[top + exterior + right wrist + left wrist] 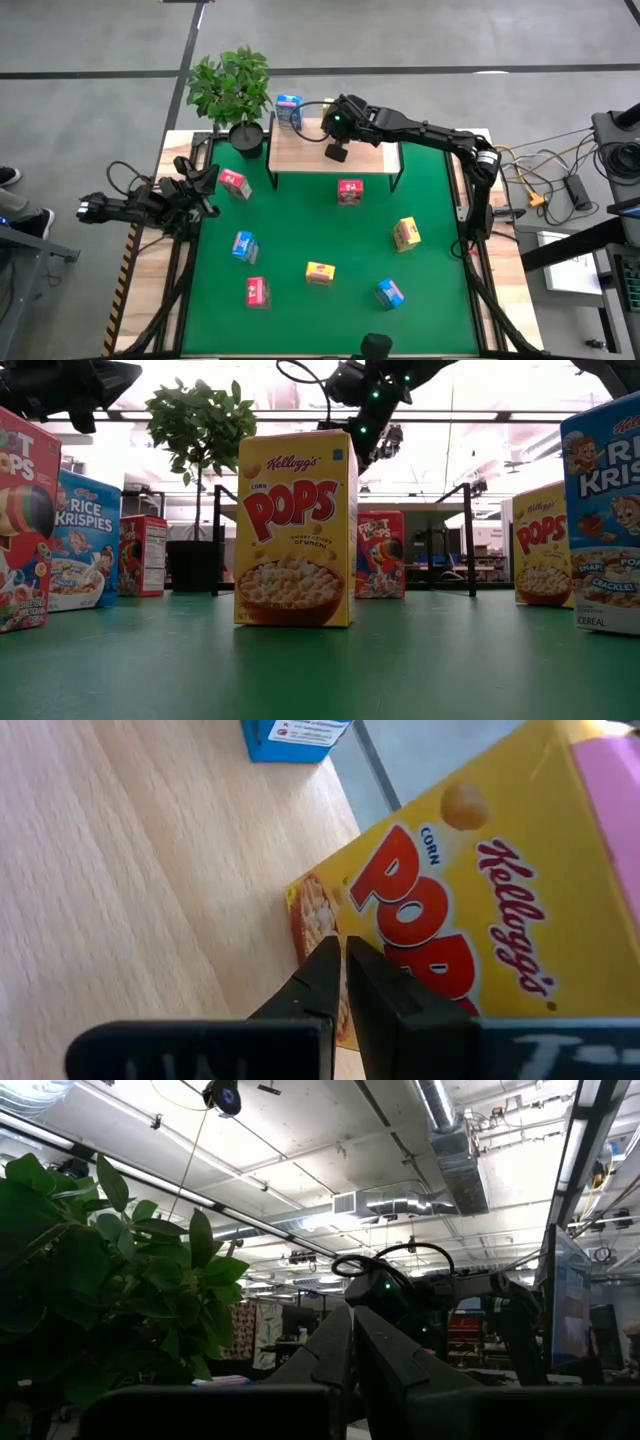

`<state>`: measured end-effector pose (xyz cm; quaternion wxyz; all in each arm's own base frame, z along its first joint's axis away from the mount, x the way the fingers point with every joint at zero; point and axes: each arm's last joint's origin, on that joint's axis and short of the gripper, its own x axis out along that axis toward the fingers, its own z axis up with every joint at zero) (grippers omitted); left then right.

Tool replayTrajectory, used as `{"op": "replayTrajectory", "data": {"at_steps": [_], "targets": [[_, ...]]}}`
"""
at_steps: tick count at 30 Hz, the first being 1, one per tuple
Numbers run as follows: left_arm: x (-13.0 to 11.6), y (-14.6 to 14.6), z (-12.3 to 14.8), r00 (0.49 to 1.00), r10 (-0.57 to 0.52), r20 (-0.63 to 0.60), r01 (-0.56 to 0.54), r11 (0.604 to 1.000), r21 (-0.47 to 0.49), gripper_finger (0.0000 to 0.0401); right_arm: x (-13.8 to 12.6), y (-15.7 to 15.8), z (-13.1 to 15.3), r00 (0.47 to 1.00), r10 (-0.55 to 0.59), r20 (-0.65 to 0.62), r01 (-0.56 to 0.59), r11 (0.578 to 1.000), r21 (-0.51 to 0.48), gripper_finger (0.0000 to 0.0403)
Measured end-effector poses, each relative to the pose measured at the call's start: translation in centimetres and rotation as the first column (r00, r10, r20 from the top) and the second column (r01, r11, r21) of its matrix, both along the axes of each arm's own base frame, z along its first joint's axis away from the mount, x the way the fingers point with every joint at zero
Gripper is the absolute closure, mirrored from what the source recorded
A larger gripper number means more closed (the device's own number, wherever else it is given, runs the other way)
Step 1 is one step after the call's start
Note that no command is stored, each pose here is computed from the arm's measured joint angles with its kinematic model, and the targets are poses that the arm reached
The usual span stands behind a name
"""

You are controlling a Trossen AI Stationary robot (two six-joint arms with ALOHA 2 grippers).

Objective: Stack cereal on shelf
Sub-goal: Put the middle yellow cereal box on the shelf

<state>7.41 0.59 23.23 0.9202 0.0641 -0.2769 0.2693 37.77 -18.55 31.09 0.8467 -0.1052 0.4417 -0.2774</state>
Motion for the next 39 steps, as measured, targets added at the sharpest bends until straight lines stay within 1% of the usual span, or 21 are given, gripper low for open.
{"op": "replayTrajectory", "data": {"at_steps": [6,10,12,18,21,29,35,39], "targets": [[0.0,0.0,0.0,1.0,0.0,-0.002,0.0,1.0,0.0,0.0401,-0.8,0.8,-0.6,0.995,-0.015,-0.101,0.022,0.997,0.068,0.039],[0.0,0.0,0.0,1.0,-0.001,-0.003,0.001,1.0,0.0,0.0401,-1.1,0.8,-1.3,0.989,-0.046,-0.141,0.054,0.997,0.05,0.039],[0.0,0.0,0.0,1.0,0.0,-0.003,0.0,1.0,0.0,0.0401,-0.9,0.6,-1.4,0.99,-0.045,-0.135,0.051,0.998,0.042,0.039],[0.0,0.0,0.0,1.0,-0.002,-0.001,0.002,1.0,-0.002,0.0401,0.1,-0.1,-1.6,0.998,-0.022,-0.066,0.021,1.0,-0.013,0.039],[0.0,0.0,0.0,1.0,-0.003,0.0,0.003,1.0,-0.003,0.0401,0.4,-0.6,-2.0,0.998,-0.014,-0.062,0.012,0.999,-0.034,0.039],[0.0,0.0,0.0,1.0,-0.003,0.0,0.003,1.0,-0.003,0.0401,0.7,-0.7,-2.5,0.997,-0.009,-0.072,0.006,0.999,-0.035,0.039],[0.0,0.0,0.0,1.0,-0.003,0.0,0.003,1.0,-0.003,0.0401,-0.4,0.3,-1.2,0.996,-0.008,-0.092,0.007,1.0,-0.01,0.039],[0.0,0.0,0.0,1.0,-0.003,0.0,0.003,1.0,-0.003,0.0401,-0.8,0.3,-1.0,0.994,-0.022,-0.102,0.023,1.0,0.003,0.039]]}}
